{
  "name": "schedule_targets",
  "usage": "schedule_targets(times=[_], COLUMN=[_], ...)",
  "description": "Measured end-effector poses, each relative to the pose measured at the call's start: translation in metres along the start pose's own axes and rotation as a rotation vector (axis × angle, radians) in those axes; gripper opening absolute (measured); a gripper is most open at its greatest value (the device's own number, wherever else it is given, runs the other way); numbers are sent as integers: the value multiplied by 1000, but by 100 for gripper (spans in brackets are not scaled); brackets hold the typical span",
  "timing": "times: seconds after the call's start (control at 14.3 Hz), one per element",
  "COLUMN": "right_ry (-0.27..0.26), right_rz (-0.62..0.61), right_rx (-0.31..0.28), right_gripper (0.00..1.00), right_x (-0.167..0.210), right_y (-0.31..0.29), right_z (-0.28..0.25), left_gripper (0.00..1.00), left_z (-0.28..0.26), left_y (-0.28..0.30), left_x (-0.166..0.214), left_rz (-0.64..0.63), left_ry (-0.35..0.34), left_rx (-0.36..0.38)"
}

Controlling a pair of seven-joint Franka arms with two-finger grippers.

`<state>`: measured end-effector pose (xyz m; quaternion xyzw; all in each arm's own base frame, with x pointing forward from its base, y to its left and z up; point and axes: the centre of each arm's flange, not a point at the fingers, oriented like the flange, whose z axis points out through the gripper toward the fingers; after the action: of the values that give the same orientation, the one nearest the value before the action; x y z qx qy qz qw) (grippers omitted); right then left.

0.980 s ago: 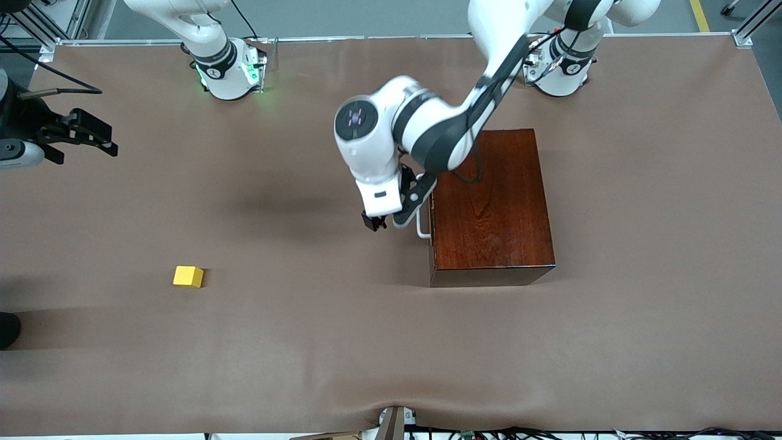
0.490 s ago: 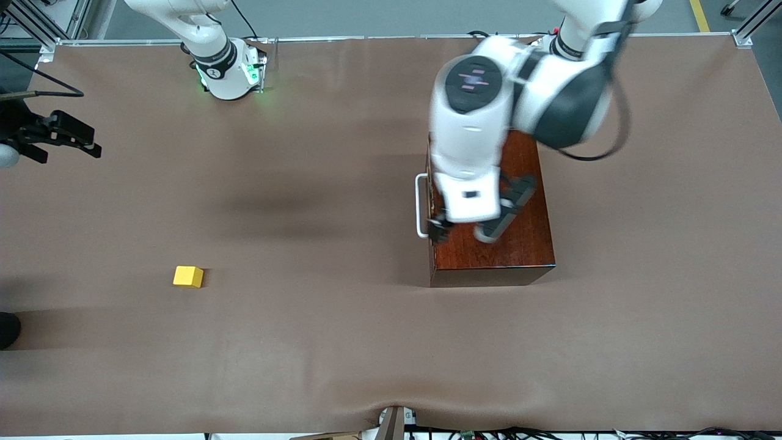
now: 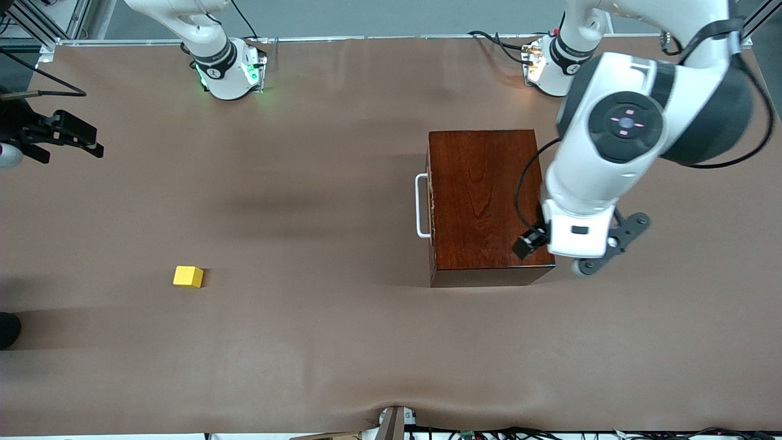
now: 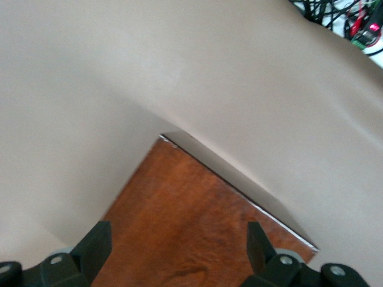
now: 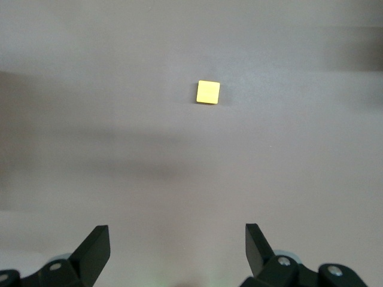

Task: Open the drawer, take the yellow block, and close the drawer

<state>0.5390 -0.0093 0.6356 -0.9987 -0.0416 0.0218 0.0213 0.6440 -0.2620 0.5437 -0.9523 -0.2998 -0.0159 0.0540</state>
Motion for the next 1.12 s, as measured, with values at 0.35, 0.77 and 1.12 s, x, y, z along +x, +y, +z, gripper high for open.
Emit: schedule_targets(times=[0.35,0.77,1.12], right_ry=[0,0,1], right_rz=[-1,-1,-1], right_rx=[0,0,0], right_gripper=[100,100,100], right_x=[0,0,0], right_y=[0,-1,-1], right_z=[0,0,0], left_gripper=[100,100,100], left_z=[-39,-65,-63], left_y=[-63,-134,-221], left_x=[34,63,72], left_rz=[99,222,323], left_ry=[-13,-57,-78], left_rx=[0,-14,-104])
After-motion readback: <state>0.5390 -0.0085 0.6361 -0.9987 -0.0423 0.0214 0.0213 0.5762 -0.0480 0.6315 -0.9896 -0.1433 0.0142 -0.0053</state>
